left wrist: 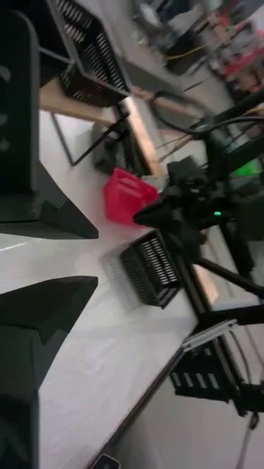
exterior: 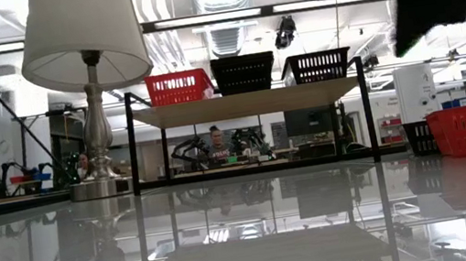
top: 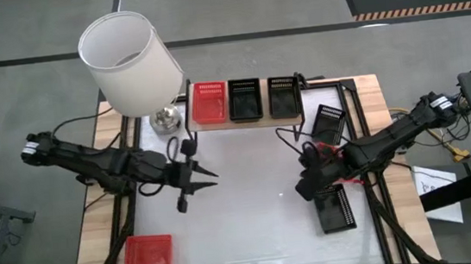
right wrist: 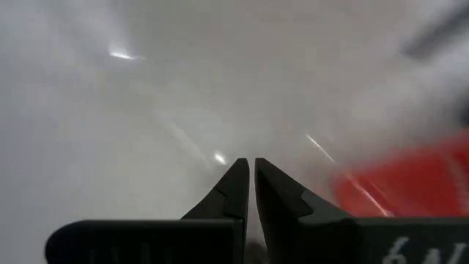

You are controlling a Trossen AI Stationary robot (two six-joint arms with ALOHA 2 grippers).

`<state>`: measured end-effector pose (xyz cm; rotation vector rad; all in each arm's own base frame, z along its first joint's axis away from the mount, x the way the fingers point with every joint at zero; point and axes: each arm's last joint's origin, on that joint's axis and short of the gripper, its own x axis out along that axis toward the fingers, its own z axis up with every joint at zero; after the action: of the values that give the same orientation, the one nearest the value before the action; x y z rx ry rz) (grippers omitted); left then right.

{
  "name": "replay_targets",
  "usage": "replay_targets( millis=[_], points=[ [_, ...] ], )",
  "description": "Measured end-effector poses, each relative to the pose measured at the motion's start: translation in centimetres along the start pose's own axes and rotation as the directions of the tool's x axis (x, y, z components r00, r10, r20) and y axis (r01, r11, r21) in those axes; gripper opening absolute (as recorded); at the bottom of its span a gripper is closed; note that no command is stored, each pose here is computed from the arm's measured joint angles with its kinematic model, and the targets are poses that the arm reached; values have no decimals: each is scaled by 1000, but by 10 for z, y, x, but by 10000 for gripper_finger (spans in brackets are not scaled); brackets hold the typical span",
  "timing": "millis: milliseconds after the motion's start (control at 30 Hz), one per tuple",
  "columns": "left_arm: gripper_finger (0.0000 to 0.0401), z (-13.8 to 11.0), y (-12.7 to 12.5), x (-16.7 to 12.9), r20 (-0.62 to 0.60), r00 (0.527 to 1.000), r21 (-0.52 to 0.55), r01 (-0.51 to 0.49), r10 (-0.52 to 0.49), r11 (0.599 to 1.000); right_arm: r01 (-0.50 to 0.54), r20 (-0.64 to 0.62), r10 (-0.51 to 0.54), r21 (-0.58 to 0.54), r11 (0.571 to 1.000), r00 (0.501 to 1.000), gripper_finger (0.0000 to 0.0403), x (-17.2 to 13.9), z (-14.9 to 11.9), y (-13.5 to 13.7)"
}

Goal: Stack baskets on shelf by color
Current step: Stack the right red basket into the other red basket on the shelf

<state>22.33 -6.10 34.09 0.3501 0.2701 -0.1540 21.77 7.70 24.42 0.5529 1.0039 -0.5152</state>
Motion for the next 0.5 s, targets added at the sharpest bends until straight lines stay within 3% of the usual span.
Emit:
replay_targets(
  millis=[133,233,500],
  points=[
    [75,-11,-1,-13,65,997,34,-40,38,999,197,-98,-187,103,975,977,18,-3,-2,-5],
    [75,-18,0,-22,76,995,50,-65,61,997,274,-144,-254,145,951,956,18,-9,-1,-6],
    [75,-30,1,-47,129,988,67,-99,90,993,312,-156,-280,261,913,947,32,-16,3,-10]
  ],
)
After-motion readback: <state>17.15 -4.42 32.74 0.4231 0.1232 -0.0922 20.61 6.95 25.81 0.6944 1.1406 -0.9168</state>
